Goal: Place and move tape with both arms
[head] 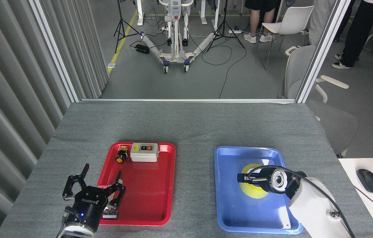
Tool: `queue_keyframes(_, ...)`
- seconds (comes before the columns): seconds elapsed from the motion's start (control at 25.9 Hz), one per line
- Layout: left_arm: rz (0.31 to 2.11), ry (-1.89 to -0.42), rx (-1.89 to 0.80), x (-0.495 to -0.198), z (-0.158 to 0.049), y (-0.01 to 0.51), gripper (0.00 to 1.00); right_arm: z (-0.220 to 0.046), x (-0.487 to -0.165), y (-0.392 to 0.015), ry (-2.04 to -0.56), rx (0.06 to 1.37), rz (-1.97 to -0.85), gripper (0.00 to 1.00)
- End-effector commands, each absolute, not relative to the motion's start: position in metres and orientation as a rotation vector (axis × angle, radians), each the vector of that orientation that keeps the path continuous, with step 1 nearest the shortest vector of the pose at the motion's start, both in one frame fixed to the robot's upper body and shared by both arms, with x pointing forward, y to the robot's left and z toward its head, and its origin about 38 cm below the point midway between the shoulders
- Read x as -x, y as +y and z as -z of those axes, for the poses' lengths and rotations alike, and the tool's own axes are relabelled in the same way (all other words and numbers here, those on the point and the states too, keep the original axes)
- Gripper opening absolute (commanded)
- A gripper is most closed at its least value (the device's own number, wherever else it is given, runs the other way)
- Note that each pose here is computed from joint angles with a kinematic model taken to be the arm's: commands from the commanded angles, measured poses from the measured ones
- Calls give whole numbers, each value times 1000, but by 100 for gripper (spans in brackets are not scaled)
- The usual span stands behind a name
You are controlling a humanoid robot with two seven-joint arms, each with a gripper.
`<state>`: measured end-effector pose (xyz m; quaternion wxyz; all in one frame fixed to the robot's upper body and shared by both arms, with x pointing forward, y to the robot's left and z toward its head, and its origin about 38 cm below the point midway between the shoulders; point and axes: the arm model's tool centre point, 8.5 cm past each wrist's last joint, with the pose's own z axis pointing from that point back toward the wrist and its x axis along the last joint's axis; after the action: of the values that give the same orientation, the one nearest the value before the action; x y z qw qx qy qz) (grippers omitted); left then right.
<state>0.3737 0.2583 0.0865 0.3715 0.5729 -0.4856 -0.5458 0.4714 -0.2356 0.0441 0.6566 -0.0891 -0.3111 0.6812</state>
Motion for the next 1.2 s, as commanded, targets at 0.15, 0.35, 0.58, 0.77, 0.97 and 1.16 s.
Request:
queue_keyframes(0.15, 1391, -1217, -1481, -373, -87, 274, 100, -78, -487, -238, -929, 486, -1506, 87)
queue_keyframes(0.35, 1355, -1241, -1443, -373, -86, 277, 100, -70, -467, -275, -1073, 871, -1382, 94)
queue_keyframes(0.58, 1283, -1283, -1370, -370, -84, 277, 100, -71, -438, -291, -1249, 1239, -1273, 99)
queue_keyframes(0.77, 1185, -1341, -1290, -374, -83, 280, 100, -55, -397, -303, -1210, 1286, -1284, 99)
queue_keyframes(0.97, 1183, -1339, -1293, -386, -85, 280, 100, -52, -357, -317, -1168, 1320, -1297, 100)
queue_keyframes(1.16, 1177, -1350, -1303, -390, -91, 280, 100, -51, -338, -333, -1157, 1314, -1278, 100)
